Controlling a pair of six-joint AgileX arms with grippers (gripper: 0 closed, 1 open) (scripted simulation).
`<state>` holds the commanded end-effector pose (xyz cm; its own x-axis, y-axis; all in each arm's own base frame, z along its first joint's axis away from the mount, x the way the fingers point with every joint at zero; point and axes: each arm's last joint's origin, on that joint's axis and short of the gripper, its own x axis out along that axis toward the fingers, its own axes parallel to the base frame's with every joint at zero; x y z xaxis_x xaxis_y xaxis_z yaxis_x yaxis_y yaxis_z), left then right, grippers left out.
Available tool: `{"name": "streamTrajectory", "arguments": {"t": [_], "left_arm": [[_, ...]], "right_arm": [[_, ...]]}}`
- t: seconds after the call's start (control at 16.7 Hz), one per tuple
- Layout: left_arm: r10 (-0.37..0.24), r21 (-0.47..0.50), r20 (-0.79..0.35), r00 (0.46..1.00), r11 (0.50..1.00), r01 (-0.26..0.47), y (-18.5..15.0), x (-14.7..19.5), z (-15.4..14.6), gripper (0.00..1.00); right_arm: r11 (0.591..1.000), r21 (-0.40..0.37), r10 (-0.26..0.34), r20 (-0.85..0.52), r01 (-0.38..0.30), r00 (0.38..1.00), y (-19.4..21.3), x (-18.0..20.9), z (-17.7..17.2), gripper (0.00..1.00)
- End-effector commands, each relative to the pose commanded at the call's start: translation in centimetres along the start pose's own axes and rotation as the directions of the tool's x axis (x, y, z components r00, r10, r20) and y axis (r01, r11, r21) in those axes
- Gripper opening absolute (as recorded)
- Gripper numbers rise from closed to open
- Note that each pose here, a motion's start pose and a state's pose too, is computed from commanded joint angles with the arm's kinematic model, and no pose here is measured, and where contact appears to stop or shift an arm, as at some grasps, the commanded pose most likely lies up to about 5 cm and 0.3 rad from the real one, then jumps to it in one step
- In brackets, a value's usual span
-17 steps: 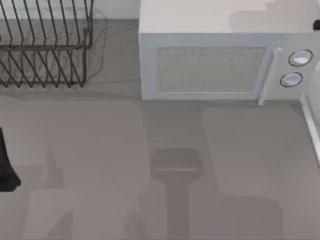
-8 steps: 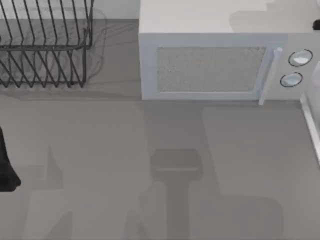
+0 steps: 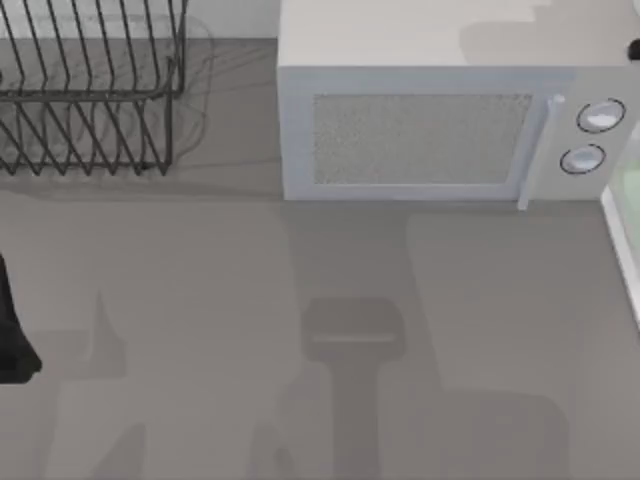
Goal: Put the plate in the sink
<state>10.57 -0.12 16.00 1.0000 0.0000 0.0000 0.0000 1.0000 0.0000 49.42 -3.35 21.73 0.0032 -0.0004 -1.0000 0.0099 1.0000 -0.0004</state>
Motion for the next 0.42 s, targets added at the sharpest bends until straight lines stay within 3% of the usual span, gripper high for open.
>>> {"name": "streamTrajectory", "arguments": {"t": [0.12, 0.42], "left_arm": [[0.0, 0.0, 0.0, 1.0, 1.0, 0.0, 0.0, 0.0, 0.0, 1.0], [0.0, 0.0, 0.0, 1.0, 1.0, 0.0, 0.0, 0.0, 0.0, 1.0]], "right_arm": [[1.0, 0.0, 0.0, 0.0, 0.0, 1.0, 0.0, 0.0, 0.0, 1.0], [1.0, 0.0, 0.0, 0.0, 0.0, 1.0, 0.0, 0.0, 0.0, 1.0]]}}
